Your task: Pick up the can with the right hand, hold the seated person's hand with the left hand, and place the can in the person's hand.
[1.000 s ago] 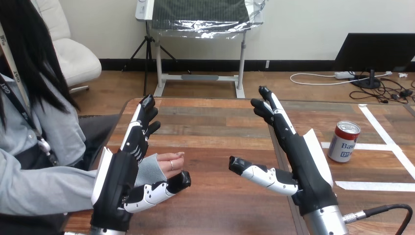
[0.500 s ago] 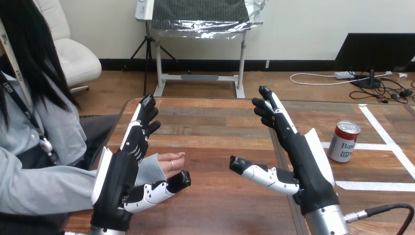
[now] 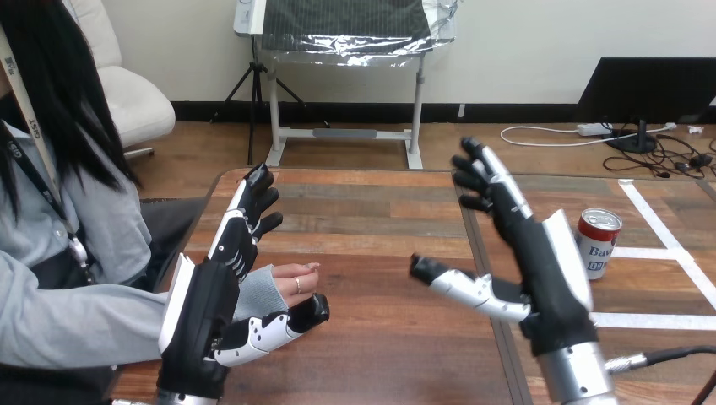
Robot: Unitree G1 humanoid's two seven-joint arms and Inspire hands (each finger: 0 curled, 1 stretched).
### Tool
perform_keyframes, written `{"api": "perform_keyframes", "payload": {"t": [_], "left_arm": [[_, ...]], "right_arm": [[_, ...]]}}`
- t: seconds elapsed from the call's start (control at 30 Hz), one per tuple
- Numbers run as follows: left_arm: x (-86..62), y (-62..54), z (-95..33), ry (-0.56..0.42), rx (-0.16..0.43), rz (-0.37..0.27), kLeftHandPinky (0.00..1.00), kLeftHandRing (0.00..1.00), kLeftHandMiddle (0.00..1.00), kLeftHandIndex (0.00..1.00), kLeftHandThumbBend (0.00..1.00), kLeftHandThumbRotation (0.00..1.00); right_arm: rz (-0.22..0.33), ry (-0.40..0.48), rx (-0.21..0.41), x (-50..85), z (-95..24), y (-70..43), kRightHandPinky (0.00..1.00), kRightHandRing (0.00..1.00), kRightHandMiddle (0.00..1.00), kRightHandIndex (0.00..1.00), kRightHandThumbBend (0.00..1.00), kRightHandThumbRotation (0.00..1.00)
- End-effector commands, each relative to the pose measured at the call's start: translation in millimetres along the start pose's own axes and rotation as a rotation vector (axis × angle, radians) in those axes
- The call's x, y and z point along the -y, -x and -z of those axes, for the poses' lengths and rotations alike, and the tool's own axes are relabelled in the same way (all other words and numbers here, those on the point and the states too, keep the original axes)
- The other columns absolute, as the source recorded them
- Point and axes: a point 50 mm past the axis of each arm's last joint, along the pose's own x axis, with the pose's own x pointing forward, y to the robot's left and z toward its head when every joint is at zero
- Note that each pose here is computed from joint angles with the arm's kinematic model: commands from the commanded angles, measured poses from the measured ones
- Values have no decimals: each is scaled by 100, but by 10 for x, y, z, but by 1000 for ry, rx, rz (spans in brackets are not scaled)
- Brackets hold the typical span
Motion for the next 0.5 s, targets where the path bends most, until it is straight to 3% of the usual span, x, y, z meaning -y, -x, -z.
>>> {"api": "perform_keyframes", "payload": {"t": [0.0,0.47], "left_arm": [[-3,-205,-55,0,77,2,87,93,96,95,100,53],[-10,-204,-48,0,76,4,86,93,95,94,100,53]], "right_arm": [[71,32,127,185,-134,-260,80,87,91,95,100,57],[172,94,166,425,-127,-379,78,84,88,94,100,58]]}}
